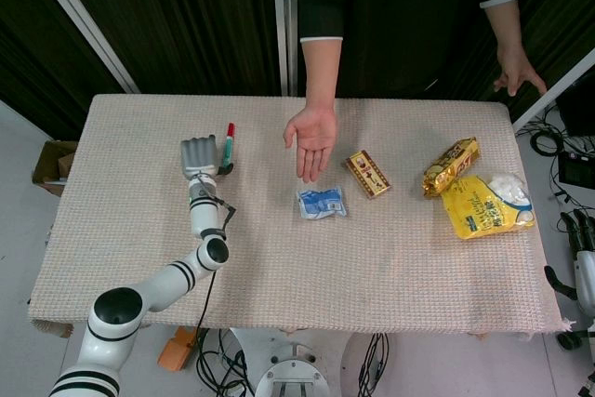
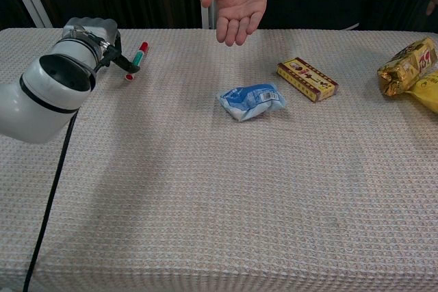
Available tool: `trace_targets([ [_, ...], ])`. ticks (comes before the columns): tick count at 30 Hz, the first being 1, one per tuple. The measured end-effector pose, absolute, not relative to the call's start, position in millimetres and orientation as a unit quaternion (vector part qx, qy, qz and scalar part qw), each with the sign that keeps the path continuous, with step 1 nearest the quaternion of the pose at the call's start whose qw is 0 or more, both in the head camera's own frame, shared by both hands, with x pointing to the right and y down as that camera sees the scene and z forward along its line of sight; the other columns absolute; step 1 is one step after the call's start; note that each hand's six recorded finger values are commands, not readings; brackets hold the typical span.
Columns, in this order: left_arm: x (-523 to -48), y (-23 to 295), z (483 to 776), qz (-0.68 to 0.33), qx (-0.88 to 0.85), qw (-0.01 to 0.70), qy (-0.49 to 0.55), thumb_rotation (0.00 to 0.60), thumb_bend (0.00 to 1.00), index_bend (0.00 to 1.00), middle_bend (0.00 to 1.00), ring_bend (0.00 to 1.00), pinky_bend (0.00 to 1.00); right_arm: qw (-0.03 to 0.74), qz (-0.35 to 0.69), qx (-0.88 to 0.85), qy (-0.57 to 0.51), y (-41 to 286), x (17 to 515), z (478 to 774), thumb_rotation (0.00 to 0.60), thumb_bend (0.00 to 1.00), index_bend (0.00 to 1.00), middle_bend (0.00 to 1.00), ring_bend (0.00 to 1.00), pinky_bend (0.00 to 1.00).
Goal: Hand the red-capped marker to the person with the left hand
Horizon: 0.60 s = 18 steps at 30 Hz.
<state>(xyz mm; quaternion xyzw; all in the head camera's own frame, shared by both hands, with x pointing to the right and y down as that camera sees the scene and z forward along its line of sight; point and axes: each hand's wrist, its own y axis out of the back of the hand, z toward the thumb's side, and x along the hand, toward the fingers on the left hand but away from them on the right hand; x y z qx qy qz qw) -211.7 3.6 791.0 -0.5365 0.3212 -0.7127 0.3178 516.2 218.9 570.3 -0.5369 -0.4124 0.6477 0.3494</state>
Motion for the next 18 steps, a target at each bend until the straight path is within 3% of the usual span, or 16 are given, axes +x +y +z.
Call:
trace_targets([
  [4, -211, 6, 795, -0.704, -0.542, 0.323, 0.325, 0.584, 0.31, 0.42, 0.55, 0.46, 0.71, 0.347, 0.651, -0.535, -0.411, 219, 518, 570, 0.600, 0.20, 0.00, 0.00, 0.00, 0.00],
  [18, -218, 6, 805, -0.704, -0.548, 0.302, 0.336, 0.600, 0.34, 0.46, 0.56, 0.47, 0.72, 0.343, 0.658, -0.530, -0.409, 219, 520, 570, 0.600, 0.20, 0.00, 0.00, 0.00, 0.00],
])
